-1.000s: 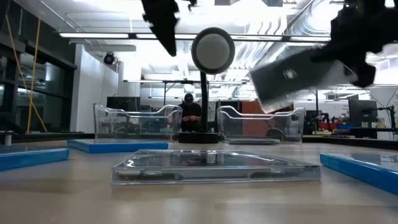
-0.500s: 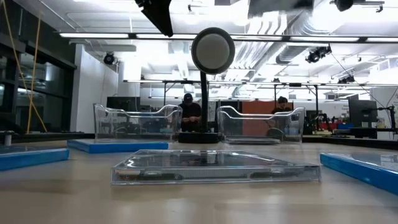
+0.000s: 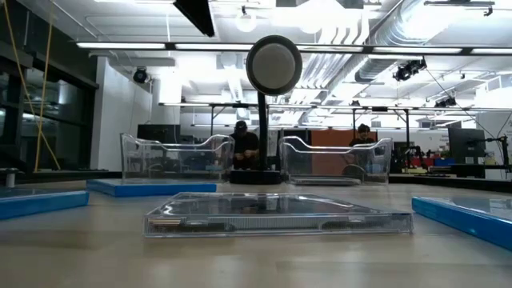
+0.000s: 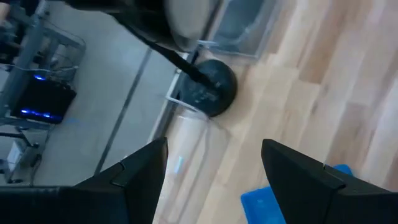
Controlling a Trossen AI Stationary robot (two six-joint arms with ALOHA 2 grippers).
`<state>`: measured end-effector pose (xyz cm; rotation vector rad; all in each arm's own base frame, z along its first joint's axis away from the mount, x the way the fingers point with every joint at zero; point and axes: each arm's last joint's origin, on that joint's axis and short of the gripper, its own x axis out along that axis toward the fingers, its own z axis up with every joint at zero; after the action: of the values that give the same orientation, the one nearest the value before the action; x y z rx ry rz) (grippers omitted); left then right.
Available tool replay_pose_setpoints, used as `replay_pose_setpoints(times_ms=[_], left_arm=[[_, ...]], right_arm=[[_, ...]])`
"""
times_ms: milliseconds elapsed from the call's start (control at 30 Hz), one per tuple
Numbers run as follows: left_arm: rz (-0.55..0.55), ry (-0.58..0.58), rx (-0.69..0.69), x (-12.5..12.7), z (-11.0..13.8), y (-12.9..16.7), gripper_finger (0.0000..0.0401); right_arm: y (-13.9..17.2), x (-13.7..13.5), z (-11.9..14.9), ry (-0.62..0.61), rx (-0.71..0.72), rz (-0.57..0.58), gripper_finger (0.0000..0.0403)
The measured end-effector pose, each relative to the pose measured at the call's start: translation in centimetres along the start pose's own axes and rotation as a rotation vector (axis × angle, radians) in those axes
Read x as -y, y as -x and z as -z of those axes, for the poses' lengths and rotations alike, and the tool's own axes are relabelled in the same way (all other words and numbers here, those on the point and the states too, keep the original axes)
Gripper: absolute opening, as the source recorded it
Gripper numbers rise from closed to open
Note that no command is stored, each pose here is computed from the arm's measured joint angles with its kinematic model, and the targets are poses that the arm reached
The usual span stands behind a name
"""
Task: Pick & place jewel cases by type
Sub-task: Put the right black CD case into the right transparent bin
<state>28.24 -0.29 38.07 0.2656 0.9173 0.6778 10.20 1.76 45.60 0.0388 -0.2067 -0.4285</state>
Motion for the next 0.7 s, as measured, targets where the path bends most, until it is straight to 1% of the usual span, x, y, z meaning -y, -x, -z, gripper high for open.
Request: replay_pose_setpoints(times_ms=[200,333,500,700], left_arm=[[-0.021,-0.005,0.05,-2.0,0.7,2.0,0.0255],[-0.031,-0.022,0.064,-3.2,1.3,3.1,0.0255],[-0.067,-0.001,0.09,-4.7,2.1,4.4,0.0255],[-0.075,0.014,0.109,-6.1,3.1,5.7,0.0255]], right_arm=[[-1.8,-1.8,-1.8,0.048,0.052,-0.066,0.0012],[-2.8,-2.9,-3.4,0.081,0.144,-0.129,0.0012],[-3.6,-3.8,-6.0,0.115,0.273,-0.197,0.0012],[-4.6,-4.8,-8.9,0.163,0.39,-0.263,0.0012]])
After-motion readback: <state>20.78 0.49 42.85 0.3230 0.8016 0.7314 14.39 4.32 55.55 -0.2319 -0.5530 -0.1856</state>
